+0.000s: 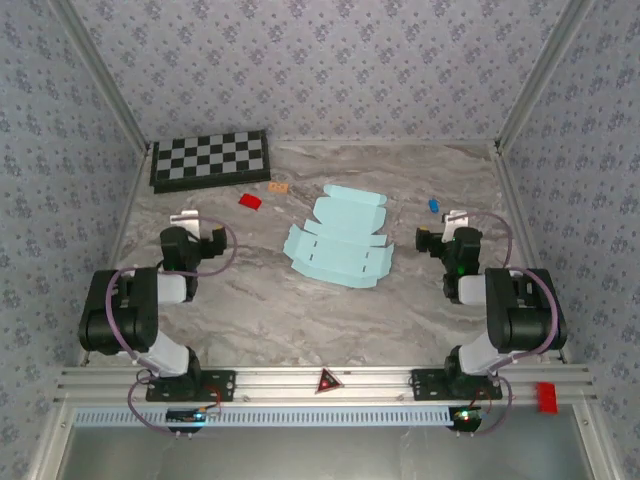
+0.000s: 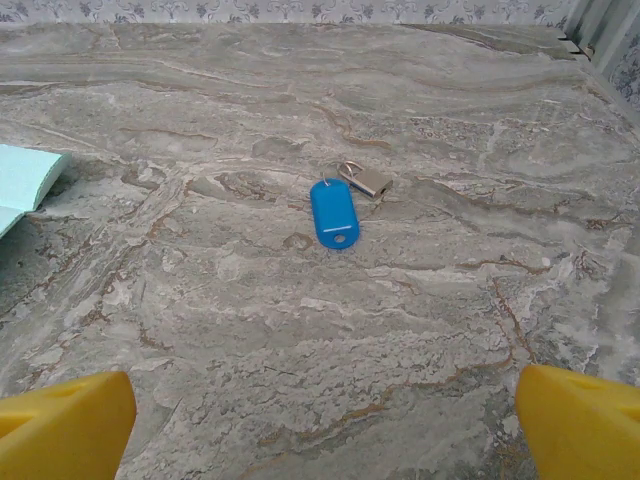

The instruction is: Fold the paper box

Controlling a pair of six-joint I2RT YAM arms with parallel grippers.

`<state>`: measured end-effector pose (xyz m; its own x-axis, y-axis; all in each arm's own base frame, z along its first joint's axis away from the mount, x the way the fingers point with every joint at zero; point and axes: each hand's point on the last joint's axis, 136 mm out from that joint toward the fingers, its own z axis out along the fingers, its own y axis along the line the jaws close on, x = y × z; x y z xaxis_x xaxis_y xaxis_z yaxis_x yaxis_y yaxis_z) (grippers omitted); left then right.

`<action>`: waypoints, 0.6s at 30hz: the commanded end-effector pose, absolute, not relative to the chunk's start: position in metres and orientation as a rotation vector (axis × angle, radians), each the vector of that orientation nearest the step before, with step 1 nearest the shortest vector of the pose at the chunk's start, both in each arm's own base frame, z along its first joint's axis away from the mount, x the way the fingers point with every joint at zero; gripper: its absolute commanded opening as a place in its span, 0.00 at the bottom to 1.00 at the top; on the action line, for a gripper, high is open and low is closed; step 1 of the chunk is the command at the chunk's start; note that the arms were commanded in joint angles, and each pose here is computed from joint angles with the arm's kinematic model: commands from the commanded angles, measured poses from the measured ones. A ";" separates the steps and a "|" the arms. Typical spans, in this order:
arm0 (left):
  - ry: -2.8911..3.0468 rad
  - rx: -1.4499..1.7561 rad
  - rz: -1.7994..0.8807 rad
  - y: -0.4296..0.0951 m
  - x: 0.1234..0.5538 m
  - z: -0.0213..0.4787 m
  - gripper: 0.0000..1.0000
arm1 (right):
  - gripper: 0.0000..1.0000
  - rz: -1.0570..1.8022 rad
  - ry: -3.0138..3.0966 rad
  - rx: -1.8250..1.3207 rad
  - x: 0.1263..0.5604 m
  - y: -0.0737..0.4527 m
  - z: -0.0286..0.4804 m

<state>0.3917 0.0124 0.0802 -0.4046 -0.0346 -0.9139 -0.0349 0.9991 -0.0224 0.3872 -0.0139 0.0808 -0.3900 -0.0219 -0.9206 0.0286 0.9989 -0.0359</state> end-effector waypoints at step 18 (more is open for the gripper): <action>1.966 -0.053 -0.009 0.011 0.398 0.088 1.00 | 0.99 -0.065 1.956 0.021 0.393 -0.016 0.086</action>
